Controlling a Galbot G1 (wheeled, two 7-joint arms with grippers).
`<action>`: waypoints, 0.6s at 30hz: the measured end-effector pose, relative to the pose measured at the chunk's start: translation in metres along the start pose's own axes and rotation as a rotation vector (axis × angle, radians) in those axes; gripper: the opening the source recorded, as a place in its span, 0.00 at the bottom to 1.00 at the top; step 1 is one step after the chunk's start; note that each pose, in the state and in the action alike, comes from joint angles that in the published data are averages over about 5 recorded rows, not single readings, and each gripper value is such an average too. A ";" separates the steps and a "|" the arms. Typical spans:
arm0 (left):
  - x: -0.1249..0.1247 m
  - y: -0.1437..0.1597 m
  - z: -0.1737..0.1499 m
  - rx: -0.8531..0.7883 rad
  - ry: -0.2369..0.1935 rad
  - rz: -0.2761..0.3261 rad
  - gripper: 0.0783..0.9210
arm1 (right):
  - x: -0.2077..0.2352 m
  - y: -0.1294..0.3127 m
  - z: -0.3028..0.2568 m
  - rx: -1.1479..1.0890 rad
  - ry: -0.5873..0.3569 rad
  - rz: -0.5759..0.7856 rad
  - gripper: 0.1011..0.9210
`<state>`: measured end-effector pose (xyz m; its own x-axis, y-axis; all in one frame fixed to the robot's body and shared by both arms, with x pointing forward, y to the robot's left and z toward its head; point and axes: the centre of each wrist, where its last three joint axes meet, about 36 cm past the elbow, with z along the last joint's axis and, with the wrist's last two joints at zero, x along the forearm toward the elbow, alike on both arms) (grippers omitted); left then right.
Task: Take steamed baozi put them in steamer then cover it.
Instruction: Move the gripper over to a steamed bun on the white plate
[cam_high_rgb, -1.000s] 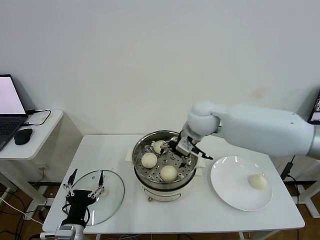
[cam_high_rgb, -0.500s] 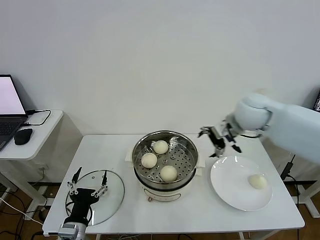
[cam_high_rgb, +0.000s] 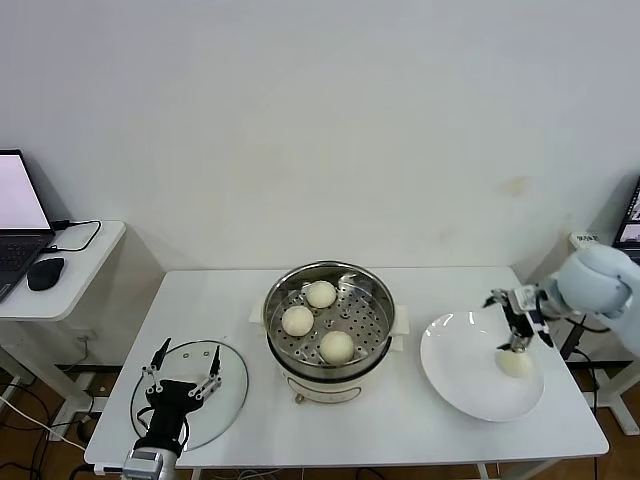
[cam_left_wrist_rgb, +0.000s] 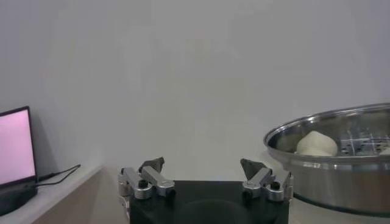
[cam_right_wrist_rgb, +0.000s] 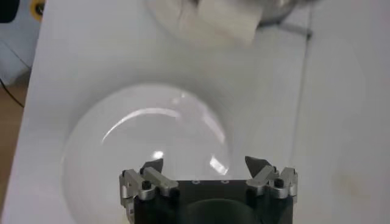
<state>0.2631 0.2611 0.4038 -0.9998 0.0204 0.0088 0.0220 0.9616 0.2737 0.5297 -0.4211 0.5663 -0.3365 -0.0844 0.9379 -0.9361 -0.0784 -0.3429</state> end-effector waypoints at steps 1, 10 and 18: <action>0.000 0.000 0.000 -0.001 0.001 0.000 0.88 | -0.004 0.004 0.005 -0.012 0.007 -0.005 0.88; 0.004 0.000 0.001 -0.005 0.009 -0.004 0.88 | -0.035 0.025 0.036 -0.082 0.072 -0.021 0.88; 0.003 0.001 0.001 -0.008 0.009 -0.009 0.88 | -0.058 0.032 0.054 -0.120 0.116 -0.040 0.88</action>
<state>0.2606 0.2627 0.4028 -0.9998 0.0090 0.0150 0.0128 0.9596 0.2812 0.5252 -0.4724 0.4979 -0.3021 0.0319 0.9527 -0.9521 0.0401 -0.3032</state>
